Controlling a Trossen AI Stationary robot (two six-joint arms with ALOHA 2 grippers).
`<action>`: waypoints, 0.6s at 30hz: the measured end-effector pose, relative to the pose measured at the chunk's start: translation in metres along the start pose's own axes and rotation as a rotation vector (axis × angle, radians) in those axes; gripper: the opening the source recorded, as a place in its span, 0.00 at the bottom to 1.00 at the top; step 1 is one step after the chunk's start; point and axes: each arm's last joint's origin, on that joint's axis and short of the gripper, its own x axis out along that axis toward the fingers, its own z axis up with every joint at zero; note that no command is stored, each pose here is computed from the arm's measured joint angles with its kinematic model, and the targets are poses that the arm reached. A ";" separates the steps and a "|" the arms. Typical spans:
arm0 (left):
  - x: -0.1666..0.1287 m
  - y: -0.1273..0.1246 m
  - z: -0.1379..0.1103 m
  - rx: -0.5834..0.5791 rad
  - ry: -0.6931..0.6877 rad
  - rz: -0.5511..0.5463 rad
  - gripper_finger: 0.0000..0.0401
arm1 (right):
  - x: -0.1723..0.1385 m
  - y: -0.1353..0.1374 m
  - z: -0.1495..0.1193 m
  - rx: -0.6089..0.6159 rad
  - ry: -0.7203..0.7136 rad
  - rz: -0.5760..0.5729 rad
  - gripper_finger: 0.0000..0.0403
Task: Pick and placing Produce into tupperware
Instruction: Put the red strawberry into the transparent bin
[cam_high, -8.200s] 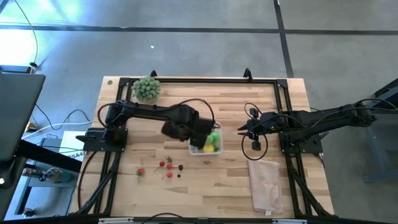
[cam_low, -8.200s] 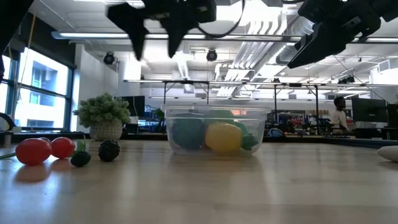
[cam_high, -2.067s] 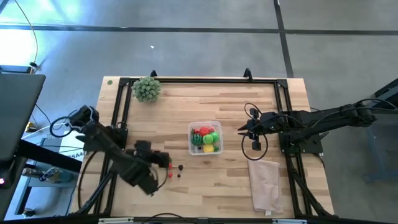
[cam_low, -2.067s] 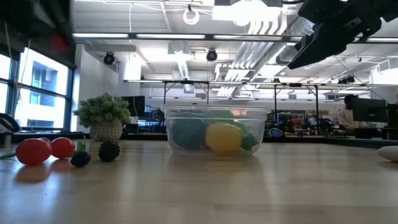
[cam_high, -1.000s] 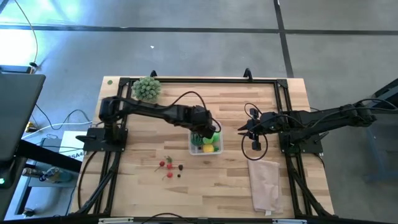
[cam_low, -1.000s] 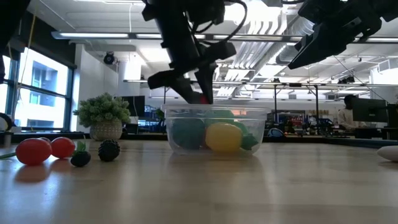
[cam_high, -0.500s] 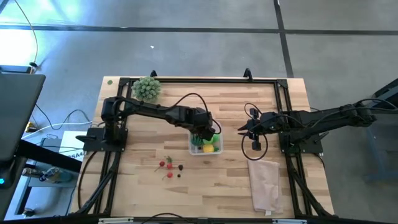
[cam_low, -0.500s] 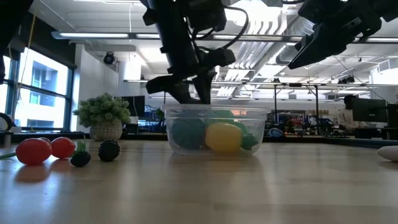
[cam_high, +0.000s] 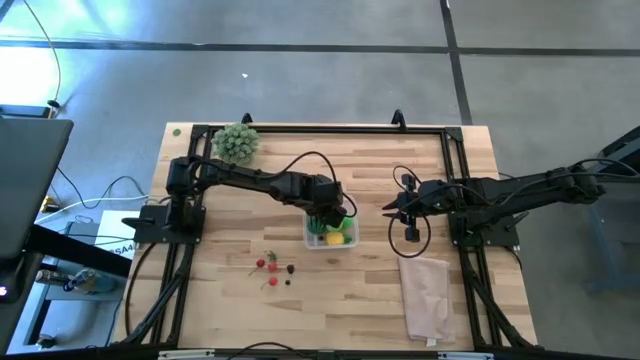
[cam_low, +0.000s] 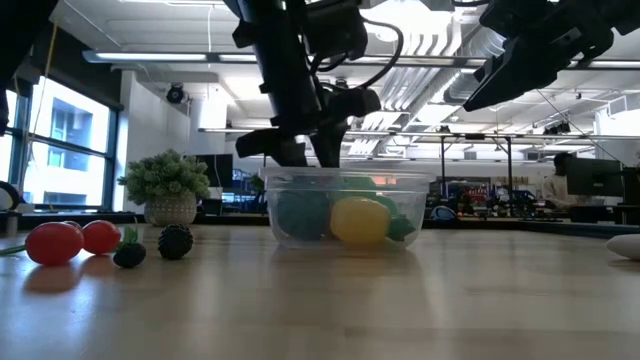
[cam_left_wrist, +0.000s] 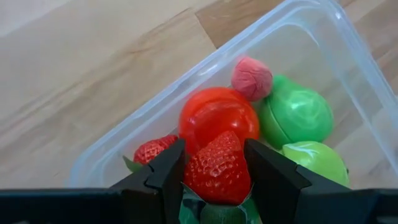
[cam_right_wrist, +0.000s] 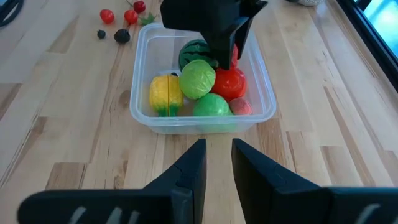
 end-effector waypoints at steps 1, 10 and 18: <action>0.000 0.000 0.000 0.000 -0.001 0.000 0.37 | 0.000 0.000 0.000 0.000 0.000 -0.001 0.17; 0.000 -0.001 0.001 0.013 -0.007 -0.007 0.37 | 0.000 0.000 0.000 0.000 0.000 0.000 0.17; 0.000 -0.002 0.002 0.029 -0.018 -0.020 0.37 | 0.000 0.000 0.000 0.000 -0.001 0.000 0.17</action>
